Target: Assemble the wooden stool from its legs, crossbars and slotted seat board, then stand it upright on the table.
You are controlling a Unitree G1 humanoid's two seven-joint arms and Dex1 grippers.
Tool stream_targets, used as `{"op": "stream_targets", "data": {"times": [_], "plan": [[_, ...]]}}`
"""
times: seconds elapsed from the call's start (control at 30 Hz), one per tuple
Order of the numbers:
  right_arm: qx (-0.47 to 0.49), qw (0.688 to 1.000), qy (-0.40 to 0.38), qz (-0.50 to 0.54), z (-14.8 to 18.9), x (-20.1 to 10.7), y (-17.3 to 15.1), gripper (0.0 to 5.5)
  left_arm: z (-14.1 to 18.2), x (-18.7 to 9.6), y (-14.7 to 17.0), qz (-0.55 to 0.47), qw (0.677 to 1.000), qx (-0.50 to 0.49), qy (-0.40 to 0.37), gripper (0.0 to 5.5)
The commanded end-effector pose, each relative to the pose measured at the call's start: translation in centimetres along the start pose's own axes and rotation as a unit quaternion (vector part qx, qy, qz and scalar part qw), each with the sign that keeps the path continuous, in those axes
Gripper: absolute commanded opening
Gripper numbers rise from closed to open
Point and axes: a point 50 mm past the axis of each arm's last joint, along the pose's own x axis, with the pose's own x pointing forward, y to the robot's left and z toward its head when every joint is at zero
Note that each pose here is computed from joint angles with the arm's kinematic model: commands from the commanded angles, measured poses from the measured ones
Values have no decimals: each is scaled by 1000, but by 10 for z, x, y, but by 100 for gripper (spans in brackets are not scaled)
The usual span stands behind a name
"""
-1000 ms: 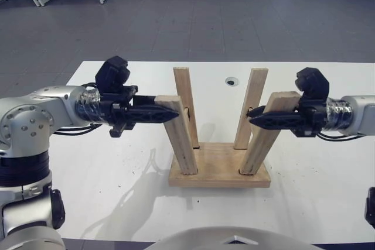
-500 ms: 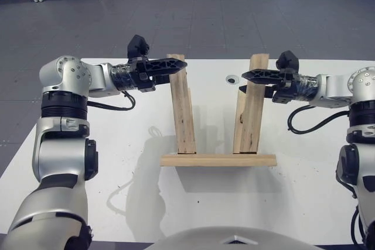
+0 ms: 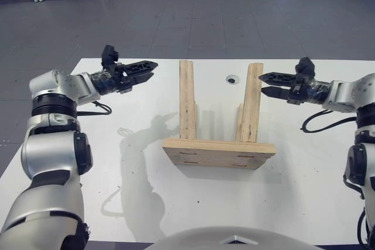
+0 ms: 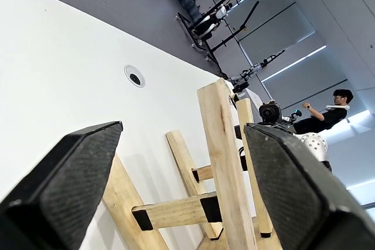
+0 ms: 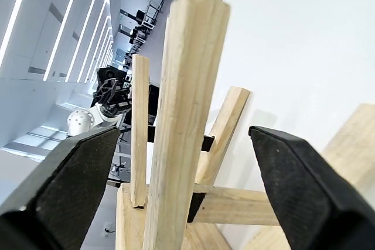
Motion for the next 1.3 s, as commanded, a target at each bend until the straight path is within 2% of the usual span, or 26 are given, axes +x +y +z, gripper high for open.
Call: {"op": "stream_targets", "data": {"times": [0.03,0.13,0.17,0.23,0.3,0.4,0.47,0.57,0.7,0.9,0.93,1.27,1.3], "plan": [[-36,999,-4,-36,-7,-50,4,408,-2,-52,0,35,998,56,-12,385],[-166,972,105,-130,-47,-75,-4,408,-43,-74,10,155,955,240,76,385],[-212,957,143,-137,-66,-76,-5,408,-65,-75,3,147,943,279,109,385],[-275,928,204,-146,-97,-77,-7,408,-102,-74,-19,64,934,324,138,385],[-318,905,239,-152,-111,-76,-9,408,-120,-75,-31,12,929,344,138,385],[-364,885,257,-136,-119,-65,-4,408,-140,-71,-40,-30,914,363,177,385],[-381,878,264,-122,-122,-57,0,408,-147,-67,-42,-38,903,380,198,385],[-409,870,257,-104,-121,-41,7,408,-148,-50,-42,-45,891,408,192,385],[-433,864,244,-82,-117,-20,18,408,-150,-29,-42,-63,890,411,186,385],[-439,861,248,-62,-123,-5,21,408,-152,-15,-40,-58,890,402,206,385],[-436,862,251,-59,-125,-5,22,388,-150,-15,-41,-60,891,400,204,385],[-426,865,261,-49,-128,-4,25,189,-140,-12,-50,-83,900,385,187,219],[-425,866,260,-48,-128,-4,25,179,-140,-12,-53,-97,902,377,187,215]]}}
